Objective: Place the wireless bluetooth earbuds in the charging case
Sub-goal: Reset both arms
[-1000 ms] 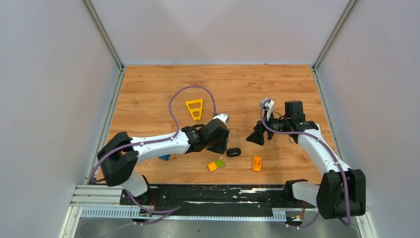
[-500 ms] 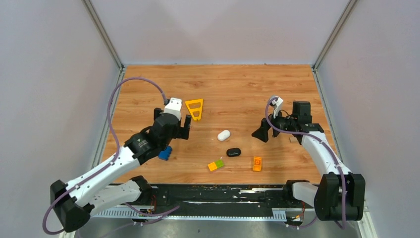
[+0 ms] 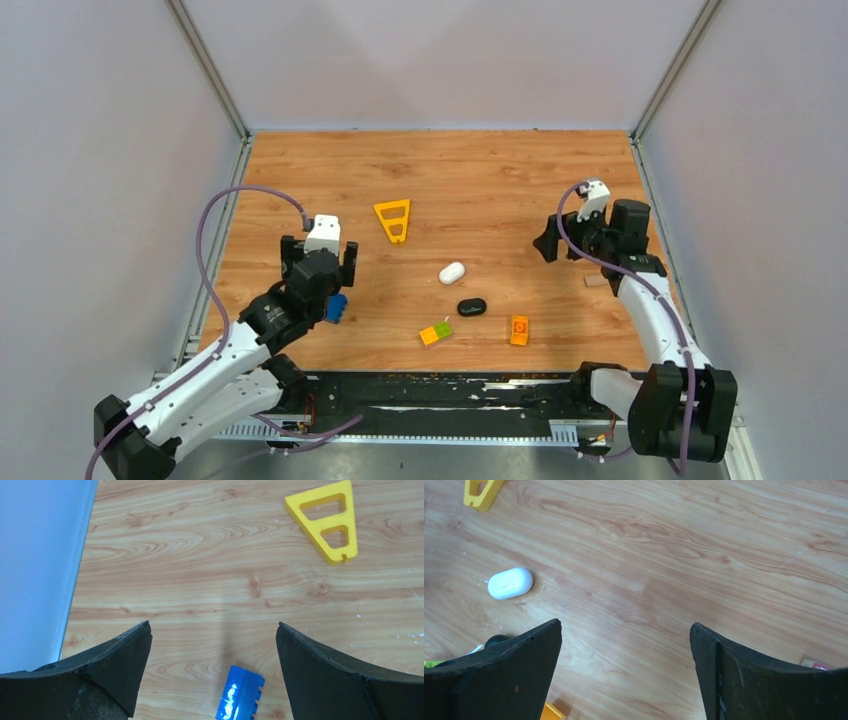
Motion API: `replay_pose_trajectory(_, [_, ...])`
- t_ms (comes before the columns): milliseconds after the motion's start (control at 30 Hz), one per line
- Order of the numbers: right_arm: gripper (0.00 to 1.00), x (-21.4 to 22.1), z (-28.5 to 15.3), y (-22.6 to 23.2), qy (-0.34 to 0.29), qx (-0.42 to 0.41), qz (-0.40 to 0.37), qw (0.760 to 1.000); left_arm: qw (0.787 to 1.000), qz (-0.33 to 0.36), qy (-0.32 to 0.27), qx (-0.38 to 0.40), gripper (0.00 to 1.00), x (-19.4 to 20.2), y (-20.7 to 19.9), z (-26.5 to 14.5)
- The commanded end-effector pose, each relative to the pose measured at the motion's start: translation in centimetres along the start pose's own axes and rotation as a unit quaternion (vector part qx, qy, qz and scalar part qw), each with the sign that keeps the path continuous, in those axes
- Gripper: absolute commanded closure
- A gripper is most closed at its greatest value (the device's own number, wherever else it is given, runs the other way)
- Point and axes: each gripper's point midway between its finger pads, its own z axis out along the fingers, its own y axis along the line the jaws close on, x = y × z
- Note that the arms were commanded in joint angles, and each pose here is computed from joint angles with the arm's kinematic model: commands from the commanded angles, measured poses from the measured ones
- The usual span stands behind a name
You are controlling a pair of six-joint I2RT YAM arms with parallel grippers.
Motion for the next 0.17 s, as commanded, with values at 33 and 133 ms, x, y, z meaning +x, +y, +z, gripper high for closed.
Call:
replay_pose_trajectory(33, [0.01, -1.62, -0.40, -1.29, -0.031, 0.033, 0.005, 0.999, 0.999, -0.046, -0.015, -0.023, 0.00, -1.90, 0.52, 0.80])
replay_pose_trajectory(133, [0.01, -1.78, -0.42, -1.19, -0.031, 0.029, 0.003, 0.999, 0.999, -0.040, -0.017, -0.019, 0.00, -1.26, 0.32, 1.27])
